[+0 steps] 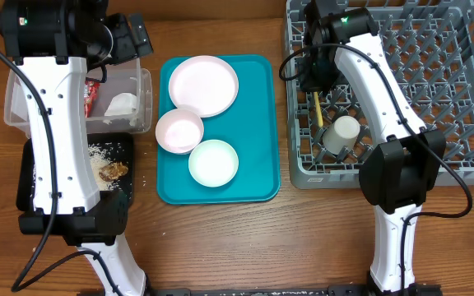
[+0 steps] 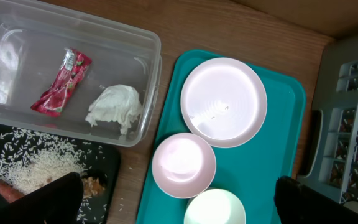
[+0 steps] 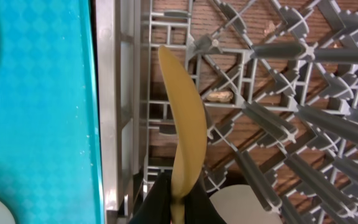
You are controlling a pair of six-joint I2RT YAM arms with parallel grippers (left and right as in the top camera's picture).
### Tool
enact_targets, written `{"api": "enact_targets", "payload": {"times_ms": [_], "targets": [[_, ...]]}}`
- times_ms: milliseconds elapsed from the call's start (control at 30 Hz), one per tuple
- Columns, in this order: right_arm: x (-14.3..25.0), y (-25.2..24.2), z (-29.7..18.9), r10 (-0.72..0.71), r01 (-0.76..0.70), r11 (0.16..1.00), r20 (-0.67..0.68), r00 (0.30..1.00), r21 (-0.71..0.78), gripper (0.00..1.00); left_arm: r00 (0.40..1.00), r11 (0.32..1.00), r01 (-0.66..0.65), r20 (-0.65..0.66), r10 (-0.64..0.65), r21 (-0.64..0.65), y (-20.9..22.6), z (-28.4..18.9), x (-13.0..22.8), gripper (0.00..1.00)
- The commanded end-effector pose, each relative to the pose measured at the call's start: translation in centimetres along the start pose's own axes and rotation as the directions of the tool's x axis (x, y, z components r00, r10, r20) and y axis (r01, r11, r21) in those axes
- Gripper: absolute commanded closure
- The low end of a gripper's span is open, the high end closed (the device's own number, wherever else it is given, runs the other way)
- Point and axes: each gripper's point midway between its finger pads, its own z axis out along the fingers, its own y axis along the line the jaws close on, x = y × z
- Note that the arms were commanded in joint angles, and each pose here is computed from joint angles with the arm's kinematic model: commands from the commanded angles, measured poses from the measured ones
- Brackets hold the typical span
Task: Sort waste into correct bins and load items into the dishwasher
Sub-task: 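Carry the yellow spoon right and drop it into the grey rack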
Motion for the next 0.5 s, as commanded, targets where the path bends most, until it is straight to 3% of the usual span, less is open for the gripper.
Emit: {"api": "enact_targets", "payload": {"times_ms": [0, 200, 300, 400, 467], "targets": [[-0.34, 0.43, -0.37, -0.003, 0.004, 0.999, 0.017, 1.000, -0.035, 0.96, 0.999, 1.000, -0.004, 0.041, 0.004, -0.003, 0.11, -1.21, -0.46, 0.00], [-0.16, 0.49, -0.07, 0.009, -0.009, 0.999, 0.007, 1.000, -0.037, 0.96, 0.999, 1.000, -0.004, 0.040, 0.004, -0.004, 0.12, -1.21, -0.45, 0.00], [-0.16, 0.48, -0.07, 0.019, -0.018, 0.999, 0.007, 1.000, -0.037, 0.83, 0.999, 1.000, -0.004, 0.040, 0.004, 0.002, 0.02, -1.21, -0.46, 0.00], [-0.14, 0.46, -0.06, 0.019, -0.019, 0.999, 0.005, 1.000, -0.037, 0.55, 0.999, 1.000, -0.004, 0.046, 0.004, 0.006, -0.07, -1.21, -0.60, 0.00], [-0.16, 0.48, -0.08, 0.022, -0.022, 0.999, 0.006, 1.000, -0.038, 0.52, 0.998, 1.000, -0.003, 0.063, 0.002, 0.010, -0.07, -1.44, -0.97, 0.00]]}}
